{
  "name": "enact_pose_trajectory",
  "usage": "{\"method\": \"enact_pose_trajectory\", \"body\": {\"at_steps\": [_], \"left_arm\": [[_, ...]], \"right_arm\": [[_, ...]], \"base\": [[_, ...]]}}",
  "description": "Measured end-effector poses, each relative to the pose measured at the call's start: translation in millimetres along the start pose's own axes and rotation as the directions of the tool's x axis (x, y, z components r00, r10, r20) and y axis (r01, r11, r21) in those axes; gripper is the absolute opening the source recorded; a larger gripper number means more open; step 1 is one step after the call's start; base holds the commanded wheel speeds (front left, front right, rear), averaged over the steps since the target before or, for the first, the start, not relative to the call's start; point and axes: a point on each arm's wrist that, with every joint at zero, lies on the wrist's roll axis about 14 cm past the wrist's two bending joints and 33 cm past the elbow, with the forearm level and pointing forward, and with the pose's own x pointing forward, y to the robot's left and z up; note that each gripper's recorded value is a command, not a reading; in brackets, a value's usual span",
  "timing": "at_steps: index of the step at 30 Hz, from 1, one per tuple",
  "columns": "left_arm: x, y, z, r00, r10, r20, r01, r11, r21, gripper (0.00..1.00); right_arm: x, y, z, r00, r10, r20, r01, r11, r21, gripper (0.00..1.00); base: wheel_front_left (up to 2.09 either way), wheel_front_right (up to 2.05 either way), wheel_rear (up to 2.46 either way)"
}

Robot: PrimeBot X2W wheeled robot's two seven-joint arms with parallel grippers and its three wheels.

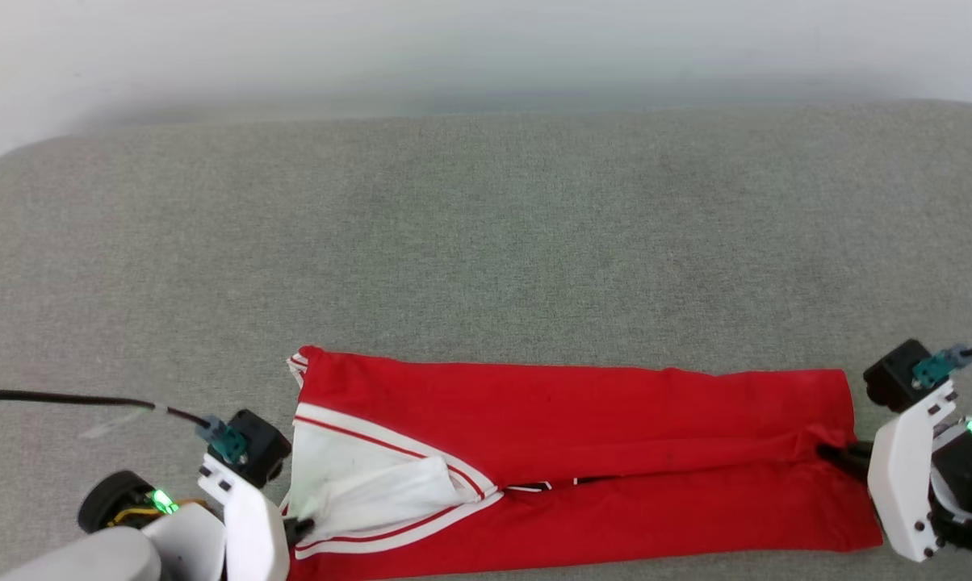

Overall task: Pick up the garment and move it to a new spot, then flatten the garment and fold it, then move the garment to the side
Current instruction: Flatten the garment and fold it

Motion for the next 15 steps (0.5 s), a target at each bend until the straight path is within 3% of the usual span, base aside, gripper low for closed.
{"method": "enact_pose_trajectory", "body": {"at_steps": [7,8,9,15], "left_arm": [[25,-10,-26,0.999,-0.029,-0.04,0.026,0.997,-0.074,0.0],[27,-9,-26,0.999,-0.026,-0.036,0.023,0.997,-0.078,0.25],[27,-7,-25,0.999,-0.016,-0.028,0.014,0.997,-0.078,1.0],[17,12,2,0.985,0.09,0.145,-0.079,0.994,-0.077,1.0]], "right_arm": [[19,7,-28,0.999,0.014,-0.05,-0.01,0.998,0.065,0.0],[20,7,-28,0.999,0.013,-0.051,-0.01,0.997,0.071,0.36],[20,7,-28,0.999,0.011,-0.044,-0.007,0.997,0.071,1.0],[6,-3,6,0.993,-0.029,0.117,0.023,0.998,0.052,1.0]], "base": [[0.0,0.0,0.0],[0.0,0.0,0.0],[0.0,0.0,0.0],[0.0,0.0,0.0]]}}
